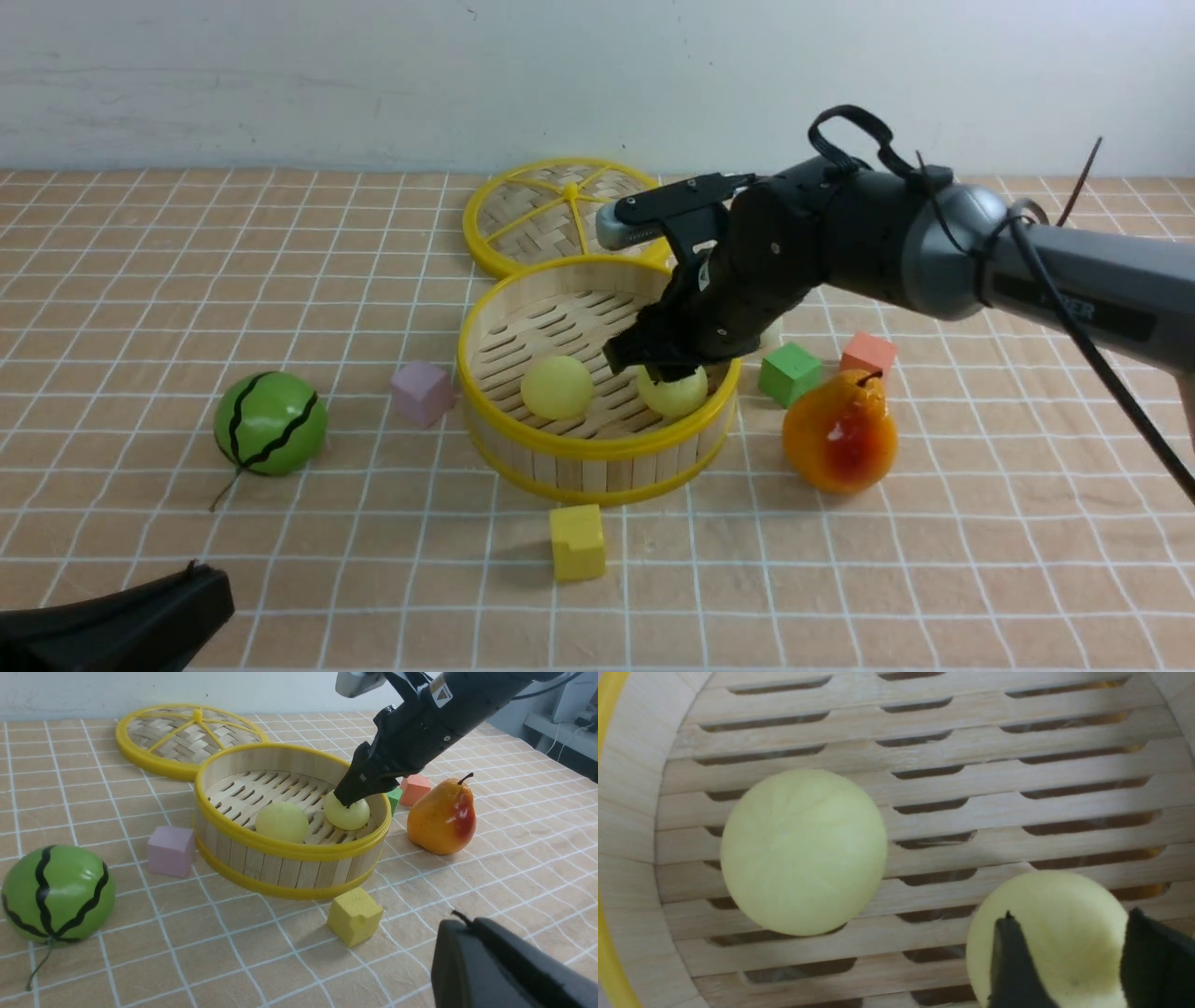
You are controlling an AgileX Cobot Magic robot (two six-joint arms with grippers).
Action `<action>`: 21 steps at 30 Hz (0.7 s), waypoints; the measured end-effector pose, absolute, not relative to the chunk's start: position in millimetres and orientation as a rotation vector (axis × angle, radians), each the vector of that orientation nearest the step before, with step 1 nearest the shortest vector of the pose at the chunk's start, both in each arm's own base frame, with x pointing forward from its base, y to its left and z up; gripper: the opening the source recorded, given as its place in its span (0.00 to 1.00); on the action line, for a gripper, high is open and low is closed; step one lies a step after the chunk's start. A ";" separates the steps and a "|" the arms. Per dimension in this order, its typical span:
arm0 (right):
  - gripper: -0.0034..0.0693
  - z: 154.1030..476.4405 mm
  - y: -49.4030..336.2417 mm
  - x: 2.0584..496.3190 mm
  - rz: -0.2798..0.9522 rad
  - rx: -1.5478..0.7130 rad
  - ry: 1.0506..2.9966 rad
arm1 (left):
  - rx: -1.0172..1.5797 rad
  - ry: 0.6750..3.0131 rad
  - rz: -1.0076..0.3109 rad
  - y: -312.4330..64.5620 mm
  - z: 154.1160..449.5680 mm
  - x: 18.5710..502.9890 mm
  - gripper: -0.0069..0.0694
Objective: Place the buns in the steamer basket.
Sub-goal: Use the right arm to put the steamed stuffed bun into the steamer, then use the right arm to grab a steamed stuffed bun
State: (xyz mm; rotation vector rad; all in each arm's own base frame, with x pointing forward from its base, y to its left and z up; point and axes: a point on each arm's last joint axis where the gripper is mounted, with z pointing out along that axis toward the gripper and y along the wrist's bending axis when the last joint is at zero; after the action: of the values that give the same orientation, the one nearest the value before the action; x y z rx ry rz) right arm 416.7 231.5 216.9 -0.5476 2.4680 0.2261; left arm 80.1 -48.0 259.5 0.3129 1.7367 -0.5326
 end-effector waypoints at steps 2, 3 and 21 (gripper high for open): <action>0.63 224.5 229.7 417.0 0.220 -0.546 2.463 | 0.313 1.737 -0.533 -48.0 259.5 80.1 0.08; 0.66 231.5 227.2 417.7 0.212 -0.545 2.450 | 0.313 1.737 -0.533 -48.0 259.5 80.1 0.08; 0.47 219.8 143.1 488.9 0.188 -0.114 2.407 | 0.307 1.732 -0.535 -47.9 260.1 80.3 0.09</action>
State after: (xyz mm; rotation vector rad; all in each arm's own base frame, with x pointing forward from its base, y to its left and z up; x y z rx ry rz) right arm 488.9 143.1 219.8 -0.1140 2.4067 0.1879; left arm 80.3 -47.9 260.1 0.3075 1.7318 -0.5346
